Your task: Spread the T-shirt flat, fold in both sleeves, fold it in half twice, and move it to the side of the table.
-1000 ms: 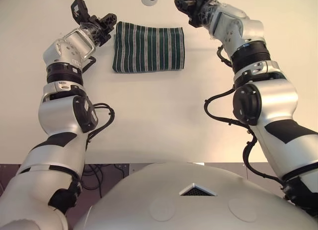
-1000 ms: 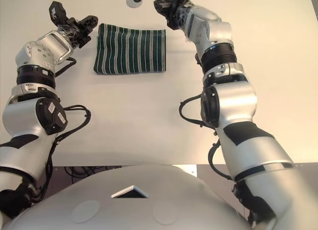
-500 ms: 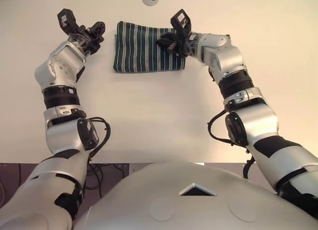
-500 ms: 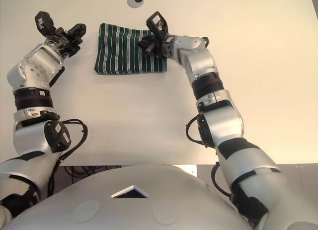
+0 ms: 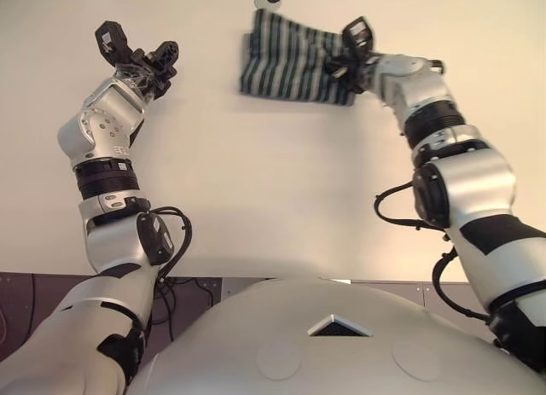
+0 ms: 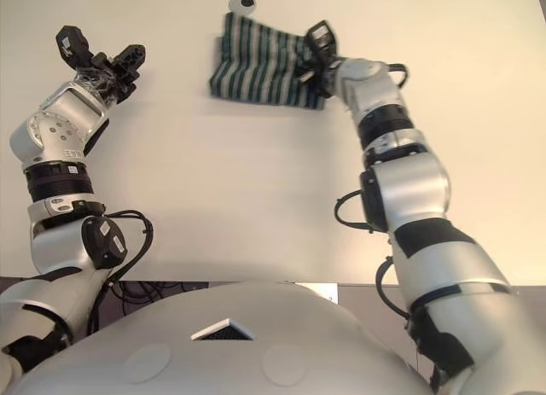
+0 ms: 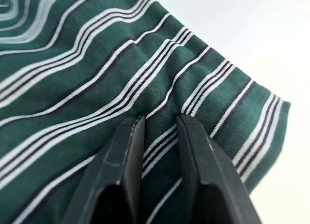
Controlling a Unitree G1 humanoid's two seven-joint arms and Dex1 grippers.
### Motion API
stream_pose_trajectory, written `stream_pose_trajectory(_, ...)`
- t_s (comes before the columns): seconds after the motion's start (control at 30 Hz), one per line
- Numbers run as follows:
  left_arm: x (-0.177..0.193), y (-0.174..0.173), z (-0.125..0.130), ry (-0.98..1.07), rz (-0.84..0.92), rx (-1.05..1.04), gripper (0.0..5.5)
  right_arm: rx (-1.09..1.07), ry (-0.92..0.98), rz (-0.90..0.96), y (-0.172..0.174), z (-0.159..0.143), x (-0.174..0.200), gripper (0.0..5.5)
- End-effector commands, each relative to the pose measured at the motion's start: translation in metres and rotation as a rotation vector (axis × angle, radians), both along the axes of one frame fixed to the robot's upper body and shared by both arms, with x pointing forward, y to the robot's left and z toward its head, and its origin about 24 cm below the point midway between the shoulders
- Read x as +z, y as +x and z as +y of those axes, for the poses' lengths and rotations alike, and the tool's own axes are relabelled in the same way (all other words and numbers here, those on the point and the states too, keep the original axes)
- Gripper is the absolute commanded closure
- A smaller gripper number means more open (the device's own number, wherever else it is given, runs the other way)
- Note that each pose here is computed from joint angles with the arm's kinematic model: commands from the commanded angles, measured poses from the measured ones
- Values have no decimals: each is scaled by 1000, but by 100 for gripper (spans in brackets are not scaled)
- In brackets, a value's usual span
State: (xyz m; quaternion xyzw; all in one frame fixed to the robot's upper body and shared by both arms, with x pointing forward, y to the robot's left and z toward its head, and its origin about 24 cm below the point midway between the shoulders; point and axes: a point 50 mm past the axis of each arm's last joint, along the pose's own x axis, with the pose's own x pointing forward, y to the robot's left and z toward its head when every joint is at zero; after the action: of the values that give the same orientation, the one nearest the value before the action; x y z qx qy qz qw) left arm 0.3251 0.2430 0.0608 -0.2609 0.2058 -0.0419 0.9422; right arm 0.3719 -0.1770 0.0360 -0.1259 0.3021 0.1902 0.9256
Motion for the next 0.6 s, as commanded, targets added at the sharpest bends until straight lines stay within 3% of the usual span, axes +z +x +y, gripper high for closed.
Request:
stream_pose_trajectory(0.03, -3, -4, -2, 6, 14, 5, 369, -477, -111, 197, -59, -120, -37, 439)
stream_pose_trajectory(0.1, -5, -10, 1, -1, 16, 25, 369, -658, -50, 197, -71, -142, -38, 439)
stream_pose_trajectory(0.17, -6, -14, 3, -6, 17, 40, 369, -701, 56, 231, -72, -133, -43, 439)
stream_pose_trajectory(0.27, -5, -20, 6, -13, 11, 61, 369, -626, 358, 278, -43, -72, -36, 439)
stream_pose_trajectory(0.33, -3, -20, 5, -19, 5, 64, 369, -528, 459, 270, -28, -34, -19, 439)
stream_pose_trajectory(0.43, -2, -25, 4, -24, -4, 67, 369, -429, 467, 218, -21, 0, 6, 439)
stream_pose_trajectory(0.6, 3, -31, -1, -15, -19, 59, 369, -500, 307, 1, -22, -26, 28, 439)
